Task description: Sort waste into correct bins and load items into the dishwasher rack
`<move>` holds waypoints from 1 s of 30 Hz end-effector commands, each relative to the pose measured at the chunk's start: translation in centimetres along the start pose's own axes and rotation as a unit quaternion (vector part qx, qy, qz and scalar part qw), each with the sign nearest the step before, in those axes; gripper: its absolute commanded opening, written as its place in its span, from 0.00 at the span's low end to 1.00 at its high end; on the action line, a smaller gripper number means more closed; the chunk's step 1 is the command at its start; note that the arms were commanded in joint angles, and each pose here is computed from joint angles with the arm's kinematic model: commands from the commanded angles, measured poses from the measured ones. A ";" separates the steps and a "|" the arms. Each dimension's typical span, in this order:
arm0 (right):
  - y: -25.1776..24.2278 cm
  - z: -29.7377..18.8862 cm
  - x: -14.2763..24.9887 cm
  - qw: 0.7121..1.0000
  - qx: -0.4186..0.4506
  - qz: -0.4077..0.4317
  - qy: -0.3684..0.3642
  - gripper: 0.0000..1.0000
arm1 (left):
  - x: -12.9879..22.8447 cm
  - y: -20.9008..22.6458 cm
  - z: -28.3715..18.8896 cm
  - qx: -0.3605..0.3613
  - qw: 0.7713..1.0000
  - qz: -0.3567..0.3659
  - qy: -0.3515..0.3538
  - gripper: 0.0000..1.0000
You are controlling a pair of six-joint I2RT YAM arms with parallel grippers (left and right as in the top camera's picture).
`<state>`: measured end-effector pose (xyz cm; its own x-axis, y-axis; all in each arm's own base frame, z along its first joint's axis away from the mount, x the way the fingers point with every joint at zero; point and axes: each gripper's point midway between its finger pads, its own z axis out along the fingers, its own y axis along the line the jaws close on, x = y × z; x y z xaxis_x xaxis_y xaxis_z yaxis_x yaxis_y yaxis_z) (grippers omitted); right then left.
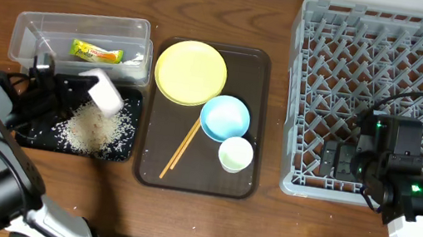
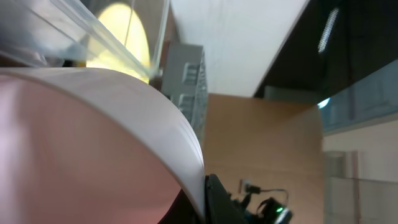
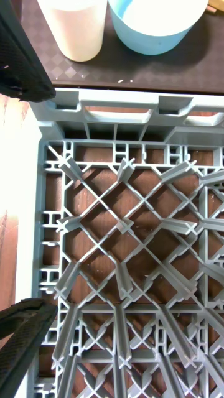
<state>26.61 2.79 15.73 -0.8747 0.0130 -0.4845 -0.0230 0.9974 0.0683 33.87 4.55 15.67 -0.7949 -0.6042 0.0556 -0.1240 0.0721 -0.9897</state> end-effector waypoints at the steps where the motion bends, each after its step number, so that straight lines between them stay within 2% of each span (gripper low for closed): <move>1: -0.4 -0.6 -0.8 1.000 0.004 0.011 -0.013 0.99 | 2.4 -0.7 1.5 -0.082 0.993 0.073 0.033 0.06; 6: -0.4 -0.6 -0.8 1.000 0.004 0.011 -0.013 0.99 | 6.3 -0.2 4.5 -0.211 0.958 0.167 0.099 0.06; 9: -0.4 -0.6 -0.8 1.000 0.004 0.011 -0.014 0.99 | 8.1 1.5 5.7 -0.307 0.919 0.210 0.133 0.06; 10: -0.4 -0.6 -0.8 1.000 0.004 0.011 -0.014 0.99 | 8.7 2.5 6.2 -0.348 0.899 0.224 0.146 0.06; 13: -0.4 -0.6 -0.8 1.000 0.004 0.011 -0.014 0.99 | 10.3 4.2 7.7 -0.406 0.858 0.258 0.180 0.06; 16: -0.4 -0.6 -0.8 1.000 0.004 0.011 -0.014 0.99 | 11.8 5.1 9.2 -0.432 0.827 0.292 0.210 0.06; 21: -0.4 -0.6 -0.8 1.000 0.004 0.011 -0.014 0.99 | 13.9 6.3 12.0 -0.435 0.798 0.335 0.249 0.06; 23: -0.4 -0.6 -0.7 1.000 0.004 0.011 -0.013 0.99 | 13.9 7.4 12.2 -0.467 0.779 0.338 0.245 0.06; 27: -0.4 -0.6 -0.6 1.000 0.004 0.011 -0.010 0.99 | 13.9 8.9 12.5 -0.493 0.764 0.333 0.249 0.07; 30: -0.4 -0.6 -0.6 1.000 0.004 0.011 -0.010 0.99 | 13.9 9.5 12.6 -0.497 0.764 0.325 0.252 0.15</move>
<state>26.54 2.78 15.69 -0.8764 0.0125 -0.4815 -0.0231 0.9974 0.0679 28.94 -14.10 6.24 -0.9691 0.2059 -0.1359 0.2386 0.9219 -0.3051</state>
